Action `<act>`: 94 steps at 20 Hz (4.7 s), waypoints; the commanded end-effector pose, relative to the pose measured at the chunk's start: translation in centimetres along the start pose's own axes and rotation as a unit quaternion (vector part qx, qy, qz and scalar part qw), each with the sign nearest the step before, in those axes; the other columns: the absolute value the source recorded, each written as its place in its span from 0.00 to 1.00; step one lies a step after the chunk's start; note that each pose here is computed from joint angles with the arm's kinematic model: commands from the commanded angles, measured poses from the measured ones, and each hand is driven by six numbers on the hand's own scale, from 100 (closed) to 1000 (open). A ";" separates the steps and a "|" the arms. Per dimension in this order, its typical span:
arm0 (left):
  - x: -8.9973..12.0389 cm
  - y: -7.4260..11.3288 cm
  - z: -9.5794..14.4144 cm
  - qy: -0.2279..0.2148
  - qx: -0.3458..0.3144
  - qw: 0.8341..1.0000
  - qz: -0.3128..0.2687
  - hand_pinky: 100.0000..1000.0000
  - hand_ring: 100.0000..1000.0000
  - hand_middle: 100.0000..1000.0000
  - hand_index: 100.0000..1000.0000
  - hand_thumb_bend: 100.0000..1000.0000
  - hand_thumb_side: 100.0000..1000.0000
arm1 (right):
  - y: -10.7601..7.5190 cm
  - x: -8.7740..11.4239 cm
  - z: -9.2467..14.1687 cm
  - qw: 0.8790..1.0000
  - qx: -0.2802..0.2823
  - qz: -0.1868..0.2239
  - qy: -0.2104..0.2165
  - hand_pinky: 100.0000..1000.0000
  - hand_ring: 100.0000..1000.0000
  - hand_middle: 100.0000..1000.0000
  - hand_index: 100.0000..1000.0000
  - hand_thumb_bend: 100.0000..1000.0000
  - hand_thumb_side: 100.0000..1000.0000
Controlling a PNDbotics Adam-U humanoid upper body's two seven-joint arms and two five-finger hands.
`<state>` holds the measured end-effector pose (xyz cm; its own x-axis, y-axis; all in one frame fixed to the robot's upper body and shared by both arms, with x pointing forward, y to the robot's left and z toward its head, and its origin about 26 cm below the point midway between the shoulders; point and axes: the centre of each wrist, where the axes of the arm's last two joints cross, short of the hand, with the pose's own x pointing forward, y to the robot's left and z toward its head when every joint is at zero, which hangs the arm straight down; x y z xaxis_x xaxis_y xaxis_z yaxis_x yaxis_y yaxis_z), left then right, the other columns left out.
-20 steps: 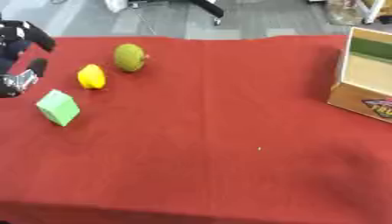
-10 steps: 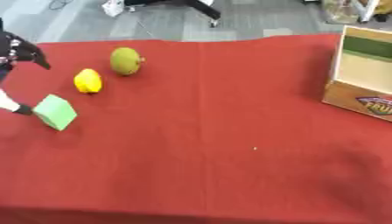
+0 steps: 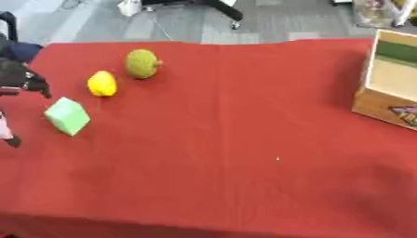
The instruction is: Pick up the objects with one hand, pass them to the other hand, and then place them into the box on the other side of the table.
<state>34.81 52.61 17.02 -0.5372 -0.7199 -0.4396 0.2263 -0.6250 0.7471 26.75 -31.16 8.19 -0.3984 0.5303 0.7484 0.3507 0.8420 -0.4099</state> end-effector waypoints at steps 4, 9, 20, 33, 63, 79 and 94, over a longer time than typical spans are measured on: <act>-1.2 0.4 0.9 0.021 0.021 1.000 -0.009 0.76 0.74 0.72 0.82 0.79 0.48 | -0.4 0.3 -0.3 1.000 0.004 0.009 -0.010 0.65 0.82 0.31 0.70 0.00 0.66; -1.2 0.2 0.2 0.027 0.039 0.999 -0.001 0.76 0.74 0.72 0.82 0.75 0.41 | -0.4 0.3 -0.3 1.000 0.004 0.008 -0.010 0.65 0.82 0.31 0.70 0.00 0.66; -0.4 -0.4 -2.9 0.050 0.074 0.996 0.007 0.77 0.75 0.73 0.82 0.65 0.28 | -0.2 0.4 -0.4 1.000 0.004 0.002 -0.011 0.65 0.82 0.31 0.70 0.00 0.66; -0.1 -0.7 -3.5 0.028 0.053 0.998 0.035 0.72 0.55 0.44 0.53 0.34 0.19 | -0.1 0.4 -0.5 1.000 0.003 0.000 -0.012 0.65 0.82 0.31 0.70 0.00 0.66; 16.1 16.4 -13.9 -0.496 0.067 0.630 0.594 0.77 0.52 0.43 0.51 0.00 0.83 | 6.5 17.0 -9.6 0.744 0.376 0.074 -0.548 0.75 0.73 0.45 0.71 0.00 0.05; 20.3 18.5 -15.3 -0.528 0.011 0.611 0.589 0.78 0.53 0.43 0.53 0.00 0.87 | 8.9 16.7 -10.7 0.678 0.365 0.219 -0.599 0.81 0.75 0.69 0.88 0.10 0.28; 20.8 19.2 -15.6 -0.531 0.043 0.655 0.537 0.77 0.53 0.43 0.53 0.00 0.74 | 10.7 15.5 -10.6 0.700 0.309 0.285 -0.577 0.85 0.82 0.80 0.94 0.22 0.44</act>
<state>40.28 20.59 12.99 -0.3126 -0.0930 0.9453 0.9394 0.1168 0.3222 33.19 -15.07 20.31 -0.8965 0.2179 -0.3858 0.4210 0.1479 -0.8949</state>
